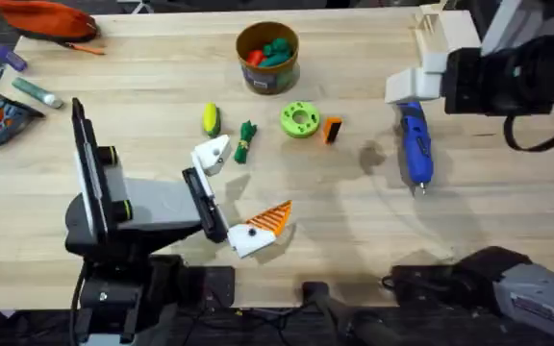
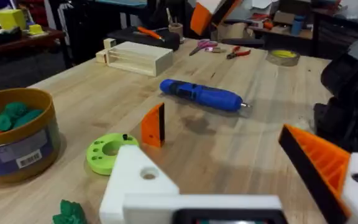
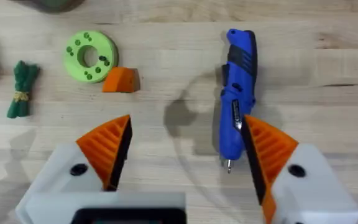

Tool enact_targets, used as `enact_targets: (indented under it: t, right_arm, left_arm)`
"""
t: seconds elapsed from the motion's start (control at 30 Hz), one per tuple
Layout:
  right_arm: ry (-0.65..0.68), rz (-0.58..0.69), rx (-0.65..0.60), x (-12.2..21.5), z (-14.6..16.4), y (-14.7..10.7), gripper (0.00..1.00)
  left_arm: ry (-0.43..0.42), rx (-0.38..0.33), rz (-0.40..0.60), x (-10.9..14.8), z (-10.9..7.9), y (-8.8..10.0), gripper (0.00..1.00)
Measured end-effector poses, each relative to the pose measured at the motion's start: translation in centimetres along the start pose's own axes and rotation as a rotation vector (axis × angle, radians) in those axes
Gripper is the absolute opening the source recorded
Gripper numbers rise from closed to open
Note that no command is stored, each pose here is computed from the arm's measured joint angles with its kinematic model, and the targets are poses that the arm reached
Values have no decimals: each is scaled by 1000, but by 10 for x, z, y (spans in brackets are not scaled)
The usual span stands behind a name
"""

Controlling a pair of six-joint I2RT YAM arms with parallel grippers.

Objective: Pick up the gripper from the table and insert it into the empty holder that is missing its gripper. Then pick up a screw, insert it into the mounting hole, and use the screwdriver to tighten it. Finally, clean up the table by picking up the vegetable and placing it into the bucket.

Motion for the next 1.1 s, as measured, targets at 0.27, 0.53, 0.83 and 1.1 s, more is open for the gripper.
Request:
enact_targets:
  t: [0.27,0.53,0.83,1.1]
  right_arm:
    - [1,-5,-1,0,0,1,992]
    - [8,-24,-3,0,1,5,994]
    - [19,-53,-16,0,4,10,992]
    - [24,6,-28,8,16,12,992]
  left_arm:
    - [0,0,0,0,0,0,985]
    - [0,0,0,0,0,0,985]
    - [0,0,0,0,0,0,985]
    - [0,0,0,0,0,0,985]
Point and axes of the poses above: each hand's point on the last joint's axis, 136 mm out from that joint toward the fingers, its own x axis back along the fingers, its own z axis along the line the jaws close on, y = z × x, the point moved 6 cm from there along x, back along the fingers, and after that the axes turned 4 degrees about x, right-handed, at the moved point
